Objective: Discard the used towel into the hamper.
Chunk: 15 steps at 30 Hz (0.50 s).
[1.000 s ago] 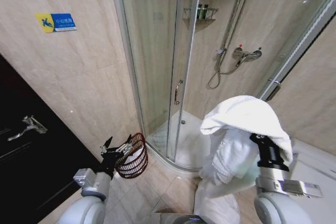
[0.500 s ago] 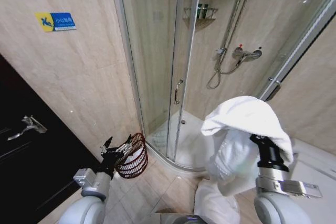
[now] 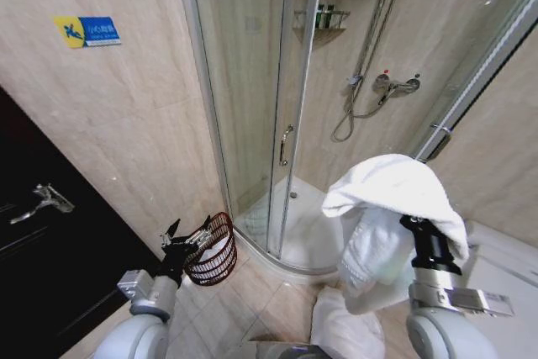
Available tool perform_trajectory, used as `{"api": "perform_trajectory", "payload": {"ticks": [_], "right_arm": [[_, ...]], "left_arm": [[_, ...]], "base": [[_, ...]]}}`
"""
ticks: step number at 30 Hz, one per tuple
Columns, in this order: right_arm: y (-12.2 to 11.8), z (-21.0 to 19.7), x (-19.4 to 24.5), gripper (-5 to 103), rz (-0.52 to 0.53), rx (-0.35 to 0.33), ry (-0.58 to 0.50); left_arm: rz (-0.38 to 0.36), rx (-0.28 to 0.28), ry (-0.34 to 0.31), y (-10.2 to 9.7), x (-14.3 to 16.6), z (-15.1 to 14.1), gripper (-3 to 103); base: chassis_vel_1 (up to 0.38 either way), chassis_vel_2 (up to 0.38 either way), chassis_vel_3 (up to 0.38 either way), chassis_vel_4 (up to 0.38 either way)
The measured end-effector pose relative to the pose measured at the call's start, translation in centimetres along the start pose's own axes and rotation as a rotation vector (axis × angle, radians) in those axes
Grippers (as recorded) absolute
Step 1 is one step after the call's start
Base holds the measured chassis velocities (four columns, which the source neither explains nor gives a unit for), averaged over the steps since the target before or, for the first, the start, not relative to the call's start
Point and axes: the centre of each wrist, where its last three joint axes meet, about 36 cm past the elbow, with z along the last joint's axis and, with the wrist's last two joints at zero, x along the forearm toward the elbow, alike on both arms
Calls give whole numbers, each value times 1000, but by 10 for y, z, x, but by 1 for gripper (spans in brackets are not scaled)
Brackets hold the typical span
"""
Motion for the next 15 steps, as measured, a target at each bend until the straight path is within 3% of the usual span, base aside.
{"api": "perform_trajectory", "payload": {"ticks": [15], "right_arm": [[-4,2,-11,12,-26,0,-91]], "left_arm": [[0,0,0,0,0,0,97]], "base": [[0,0,0,0]]}}
